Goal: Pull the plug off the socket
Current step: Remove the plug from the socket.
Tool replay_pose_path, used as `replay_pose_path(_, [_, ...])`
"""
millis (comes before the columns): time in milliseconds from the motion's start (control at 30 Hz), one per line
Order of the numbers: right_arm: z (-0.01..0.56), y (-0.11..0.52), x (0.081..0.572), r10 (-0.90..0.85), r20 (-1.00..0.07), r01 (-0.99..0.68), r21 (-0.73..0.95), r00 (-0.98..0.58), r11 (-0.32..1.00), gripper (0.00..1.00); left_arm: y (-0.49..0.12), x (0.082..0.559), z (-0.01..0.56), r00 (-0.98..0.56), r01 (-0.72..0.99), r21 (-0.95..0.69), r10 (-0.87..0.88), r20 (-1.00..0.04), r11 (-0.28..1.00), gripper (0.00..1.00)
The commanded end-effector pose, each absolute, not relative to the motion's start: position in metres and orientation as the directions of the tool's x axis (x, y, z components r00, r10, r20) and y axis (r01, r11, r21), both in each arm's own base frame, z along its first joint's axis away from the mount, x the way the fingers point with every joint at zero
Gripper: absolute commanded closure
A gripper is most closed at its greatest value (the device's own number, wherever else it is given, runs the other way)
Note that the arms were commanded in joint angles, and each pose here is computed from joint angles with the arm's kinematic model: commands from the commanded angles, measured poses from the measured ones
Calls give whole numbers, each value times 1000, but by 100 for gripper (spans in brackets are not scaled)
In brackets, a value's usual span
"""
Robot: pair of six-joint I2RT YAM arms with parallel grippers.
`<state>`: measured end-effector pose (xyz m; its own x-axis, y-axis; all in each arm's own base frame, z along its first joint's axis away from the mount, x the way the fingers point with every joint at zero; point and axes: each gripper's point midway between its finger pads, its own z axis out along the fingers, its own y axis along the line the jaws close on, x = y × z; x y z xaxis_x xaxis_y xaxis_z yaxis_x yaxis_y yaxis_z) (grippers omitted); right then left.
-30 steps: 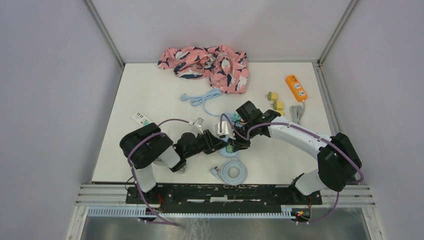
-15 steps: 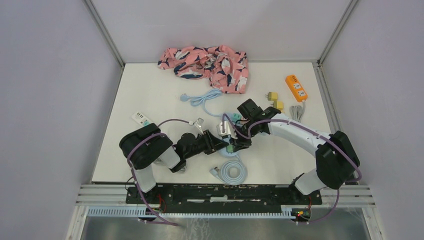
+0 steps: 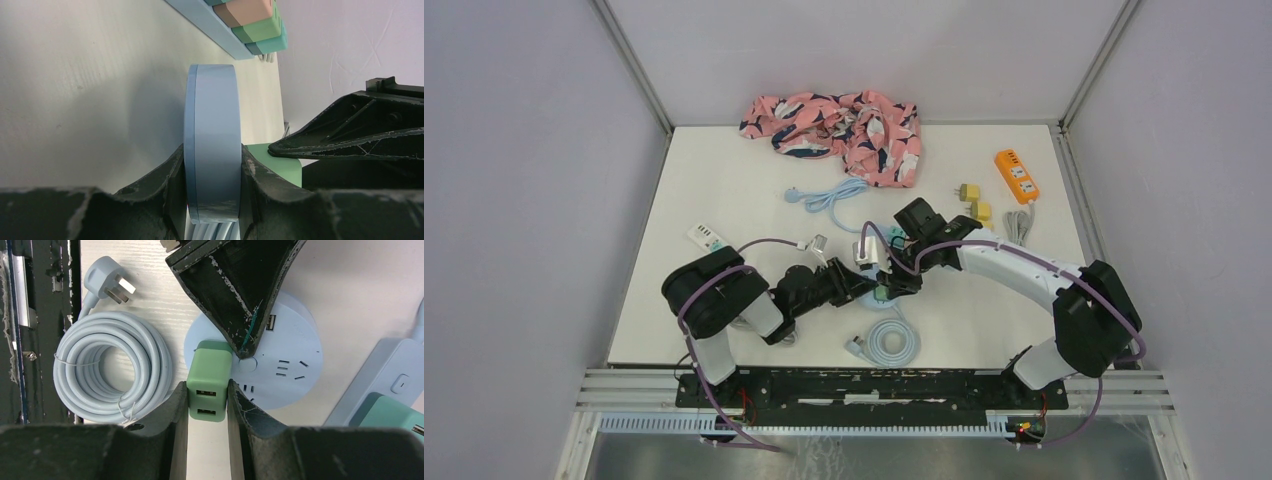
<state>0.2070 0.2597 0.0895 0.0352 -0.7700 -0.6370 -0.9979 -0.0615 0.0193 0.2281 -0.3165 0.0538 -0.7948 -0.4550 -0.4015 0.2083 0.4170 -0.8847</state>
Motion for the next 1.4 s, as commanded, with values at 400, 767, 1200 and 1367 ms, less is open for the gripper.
replay_pose_path(400, [118,254,196,-721,-689,-991,32,73,-130,100,-300,238,62,-722,231,-865,-517,-460,446,97])
replay_pose_path(767, [125,259,154,-641,-753,-946,78,151,-314,100,-291,241,57,-701,200,-859,-544,-462,471,97])
replay_pose_path(1200, [108,255,204,-757,-648,-996,-22,78,-83,100,-284,243,55,-683,176,-856,-566,-462,486,97])
replay_pose_path(1367, [117,261,182,-708,-698,-984,25,110,-178,100,-277,244,53,-669,162,-851,-578,-467,500,97])
